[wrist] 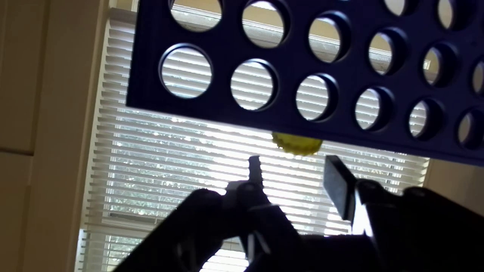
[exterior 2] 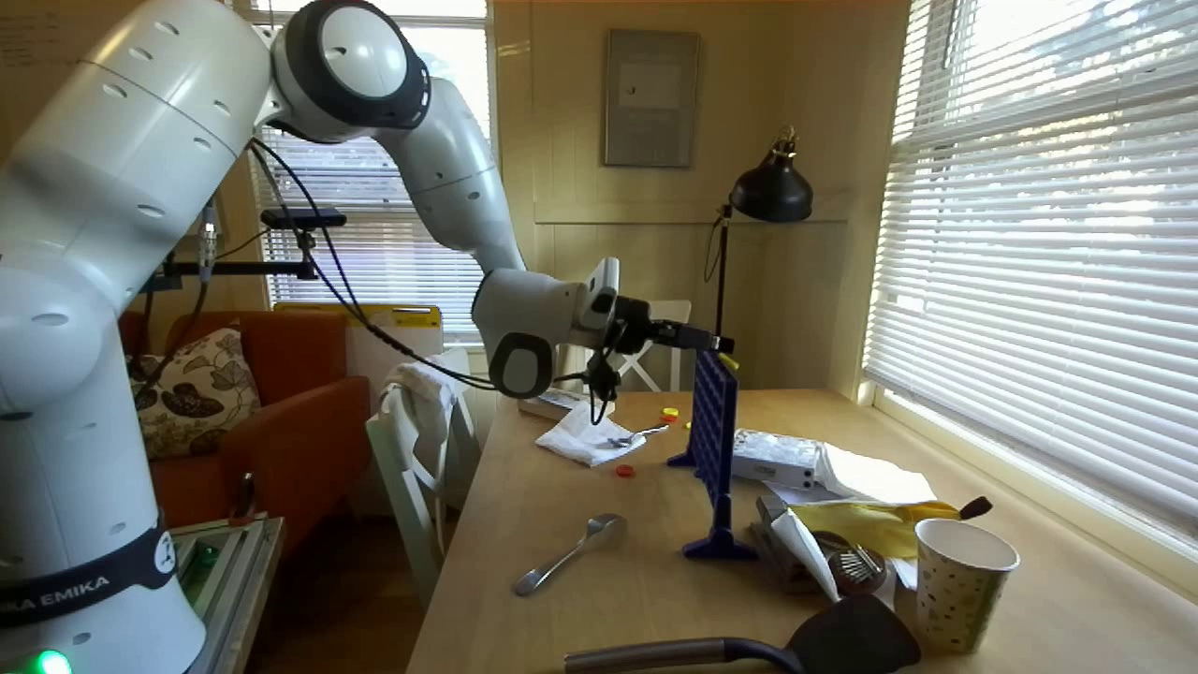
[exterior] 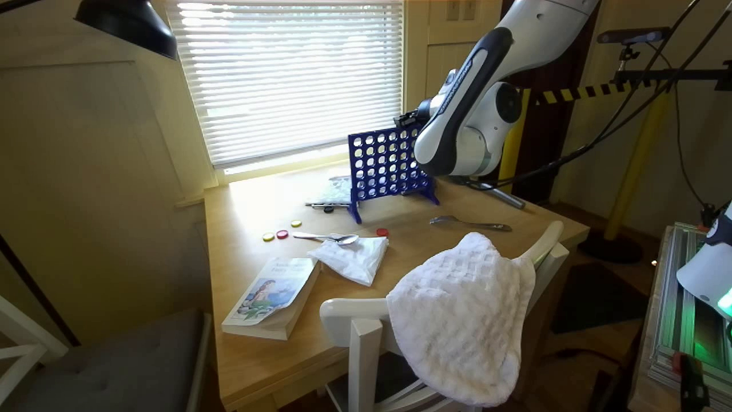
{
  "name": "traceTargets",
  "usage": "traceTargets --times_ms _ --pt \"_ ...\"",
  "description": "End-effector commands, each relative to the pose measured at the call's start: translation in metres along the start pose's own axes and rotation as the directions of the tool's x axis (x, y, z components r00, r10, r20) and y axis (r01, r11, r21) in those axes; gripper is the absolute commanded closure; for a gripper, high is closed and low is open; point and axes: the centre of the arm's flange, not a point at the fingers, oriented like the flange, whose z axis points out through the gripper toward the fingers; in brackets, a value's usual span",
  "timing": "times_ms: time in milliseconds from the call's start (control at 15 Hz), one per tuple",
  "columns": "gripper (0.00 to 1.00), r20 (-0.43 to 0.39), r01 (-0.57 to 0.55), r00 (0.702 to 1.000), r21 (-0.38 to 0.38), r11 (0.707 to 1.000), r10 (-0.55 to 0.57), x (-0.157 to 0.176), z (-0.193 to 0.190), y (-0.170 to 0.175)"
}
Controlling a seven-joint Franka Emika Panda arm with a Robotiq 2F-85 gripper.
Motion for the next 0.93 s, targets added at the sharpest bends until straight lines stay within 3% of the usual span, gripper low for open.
traceTargets --times_ms 0,200,533,867 --pt "0.21 -0.015 0.019 1.0 0.023 1.0 -0.018 0.002 0.003 -0.006" --pt "0.01 -0.013 0.019 1.0 0.033 0.999 -0.019 0.002 0.002 -0.008" --pt "0.0 0.017 0.087 0.996 -0.003 0.996 -0.087 0.007 -0.008 -0.009" --pt "0.0 0.005 0.076 0.997 0.007 0.997 -0.077 0.0 -0.003 -0.005"
